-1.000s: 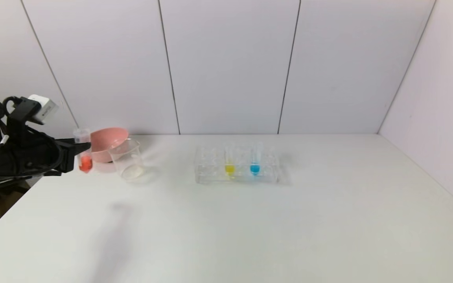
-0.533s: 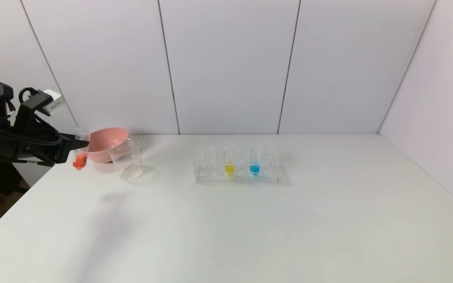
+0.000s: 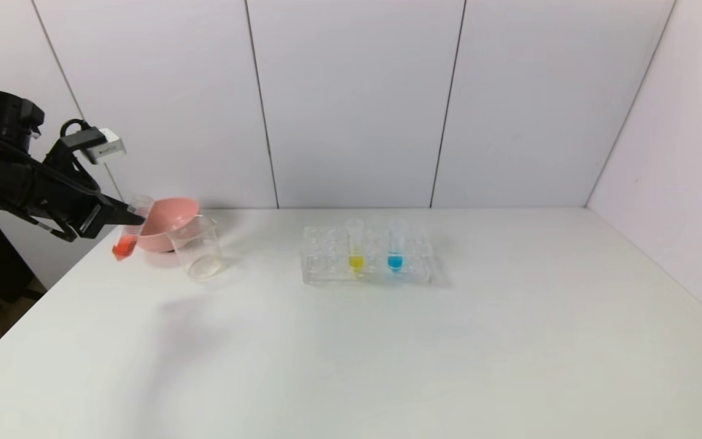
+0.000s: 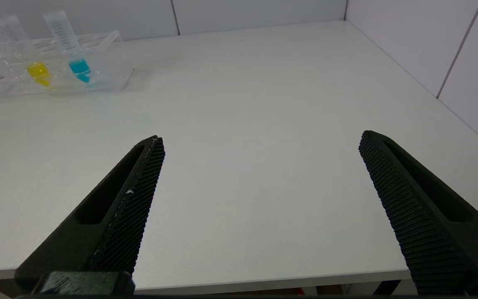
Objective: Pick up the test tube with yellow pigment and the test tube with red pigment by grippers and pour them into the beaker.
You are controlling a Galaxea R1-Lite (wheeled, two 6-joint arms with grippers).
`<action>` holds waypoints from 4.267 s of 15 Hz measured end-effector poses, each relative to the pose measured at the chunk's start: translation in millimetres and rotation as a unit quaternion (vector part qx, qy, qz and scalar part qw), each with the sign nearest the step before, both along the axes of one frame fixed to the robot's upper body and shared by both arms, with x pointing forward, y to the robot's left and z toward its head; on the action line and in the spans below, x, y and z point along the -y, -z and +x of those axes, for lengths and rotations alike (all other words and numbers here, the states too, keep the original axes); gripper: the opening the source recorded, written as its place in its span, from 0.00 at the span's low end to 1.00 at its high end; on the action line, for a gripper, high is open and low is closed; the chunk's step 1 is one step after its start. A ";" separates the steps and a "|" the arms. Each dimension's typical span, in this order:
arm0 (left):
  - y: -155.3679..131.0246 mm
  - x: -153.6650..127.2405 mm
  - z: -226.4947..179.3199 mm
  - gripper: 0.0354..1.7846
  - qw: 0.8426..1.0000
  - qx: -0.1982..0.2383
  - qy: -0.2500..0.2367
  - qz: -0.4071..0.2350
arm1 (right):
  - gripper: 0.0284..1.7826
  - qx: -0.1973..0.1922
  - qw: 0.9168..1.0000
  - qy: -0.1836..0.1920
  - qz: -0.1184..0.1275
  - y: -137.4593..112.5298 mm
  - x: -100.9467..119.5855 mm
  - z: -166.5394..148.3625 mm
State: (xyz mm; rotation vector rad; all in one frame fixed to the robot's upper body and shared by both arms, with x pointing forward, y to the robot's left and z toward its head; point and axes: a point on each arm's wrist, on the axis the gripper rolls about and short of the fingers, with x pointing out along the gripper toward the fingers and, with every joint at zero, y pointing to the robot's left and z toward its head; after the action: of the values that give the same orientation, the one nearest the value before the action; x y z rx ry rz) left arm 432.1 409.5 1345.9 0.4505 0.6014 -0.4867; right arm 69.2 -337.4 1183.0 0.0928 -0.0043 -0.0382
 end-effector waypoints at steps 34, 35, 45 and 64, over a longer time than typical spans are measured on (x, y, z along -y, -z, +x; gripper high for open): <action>3.5 97.2 55.3 0.22 0.912 -0.088 -0.009 0.400 | 0.96 0.000 1.000 0.000 0.000 0.0 0.0 0.0; 2.8 98.8 54.4 0.22 0.910 -0.089 -0.009 0.405 | 0.96 0.000 1.000 0.000 0.000 0.0 0.0 0.0; 10.2 126.5 50.5 0.22 0.873 -0.114 -0.021 0.474 | 0.96 0.000 1.000 0.000 0.000 0.0 0.0 0.0; 13.0 140.7 45.2 0.22 0.845 -0.126 -0.033 0.518 | 0.96 0.000 1.000 0.000 0.000 0.0 0.0 0.0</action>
State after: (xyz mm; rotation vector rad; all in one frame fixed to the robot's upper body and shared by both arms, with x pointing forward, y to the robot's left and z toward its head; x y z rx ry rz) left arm 477.2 268.8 1332.9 1.4078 1.1231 -0.1056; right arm 69.2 -337.3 1182.9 0.0928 -0.0039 -0.0377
